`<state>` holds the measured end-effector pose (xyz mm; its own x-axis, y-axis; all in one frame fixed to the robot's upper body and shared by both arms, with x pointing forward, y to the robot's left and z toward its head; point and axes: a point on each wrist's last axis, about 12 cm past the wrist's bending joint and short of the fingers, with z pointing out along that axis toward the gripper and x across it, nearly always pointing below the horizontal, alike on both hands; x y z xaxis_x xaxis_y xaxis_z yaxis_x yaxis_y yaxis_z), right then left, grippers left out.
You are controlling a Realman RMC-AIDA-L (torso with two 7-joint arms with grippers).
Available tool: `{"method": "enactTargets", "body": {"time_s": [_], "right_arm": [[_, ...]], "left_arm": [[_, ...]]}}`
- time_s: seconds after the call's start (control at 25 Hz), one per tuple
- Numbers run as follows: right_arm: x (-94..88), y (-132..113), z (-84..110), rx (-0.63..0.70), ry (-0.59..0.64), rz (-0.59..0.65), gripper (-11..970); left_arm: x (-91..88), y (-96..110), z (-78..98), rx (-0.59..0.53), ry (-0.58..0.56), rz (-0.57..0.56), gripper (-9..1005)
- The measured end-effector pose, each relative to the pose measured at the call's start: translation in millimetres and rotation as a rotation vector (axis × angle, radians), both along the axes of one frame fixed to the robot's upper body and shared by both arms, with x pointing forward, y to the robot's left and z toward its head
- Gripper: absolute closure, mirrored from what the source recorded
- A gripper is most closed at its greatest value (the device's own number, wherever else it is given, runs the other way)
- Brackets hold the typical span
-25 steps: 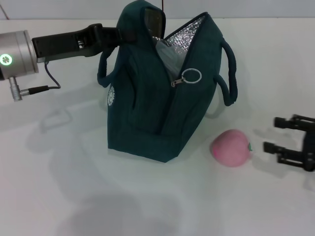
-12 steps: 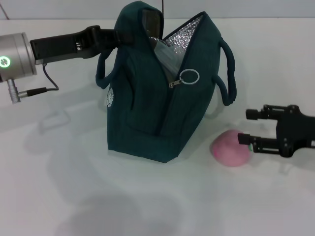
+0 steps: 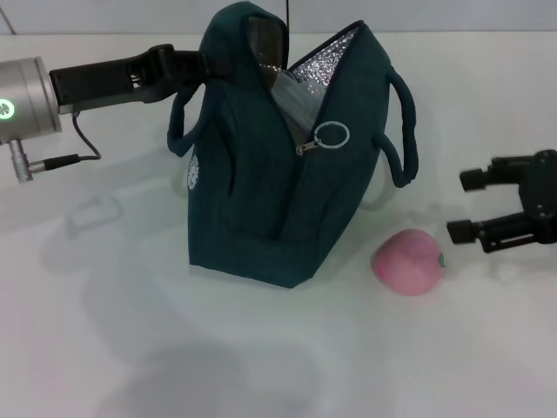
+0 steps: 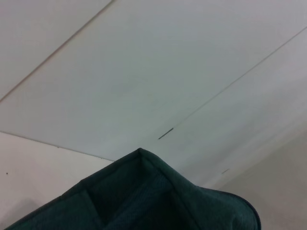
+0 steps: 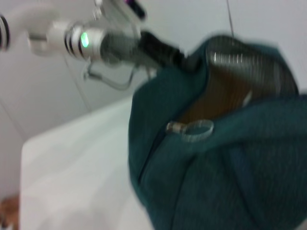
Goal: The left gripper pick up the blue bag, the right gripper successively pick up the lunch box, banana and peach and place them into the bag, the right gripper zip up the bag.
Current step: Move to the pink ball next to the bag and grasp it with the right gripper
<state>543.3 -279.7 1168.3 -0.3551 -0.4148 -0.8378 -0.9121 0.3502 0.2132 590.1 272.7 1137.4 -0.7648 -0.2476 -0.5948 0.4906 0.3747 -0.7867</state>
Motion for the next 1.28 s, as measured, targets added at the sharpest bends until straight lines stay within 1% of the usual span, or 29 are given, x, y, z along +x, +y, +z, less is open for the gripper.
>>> {"method": "enactTargets", "body": {"time_s": [0.04,0.16,0.2,0.32,0.44,0.56,0.68,0.84,1.08,1.28], "right_arm": [[0.3,3,8.2,-0.037,0.032,0.006,85],[0.7,13,31.3,-0.139,0.122,0.015,84],[1.3,17,36.3,-0.165,0.141,0.013,84],[7.4,31,53.8,-0.294,0.226,-0.031,84],[15.1,46,64.2,-0.415,0.283,-0.073,83],[24.7,64,71.3,-0.522,0.287,-0.117,84],[30.0,81,69.5,-0.615,0.281,-0.137,85],[36.1,102,59.9,-0.688,0.232,-0.125,86],[45.7,117,37.7,-0.710,0.211,-0.115,88],[44.8,132,22.1,-0.737,0.181,-0.075,90]], "left_arm": [[0.0,0,0.0,0.000,0.001,0.000,952],[-0.2,-1,-0.3,-0.003,0.004,0.000,952],[-0.2,-1,-0.4,-0.004,0.005,0.000,952],[-0.3,-1,-0.6,-0.006,0.009,0.000,952],[-0.1,-2,-0.6,-0.007,0.011,0.001,952],[0.0,-2,-0.5,-0.009,0.013,0.001,952],[0.4,-4,-0.3,-0.013,0.017,-0.001,952],[-0.2,-5,-1.2,-0.016,0.020,-0.001,952],[-1.6,-7,-5.0,-0.022,0.030,-0.005,952],[-1.3,-6,-4.7,-0.018,0.024,-0.005,952]]}}
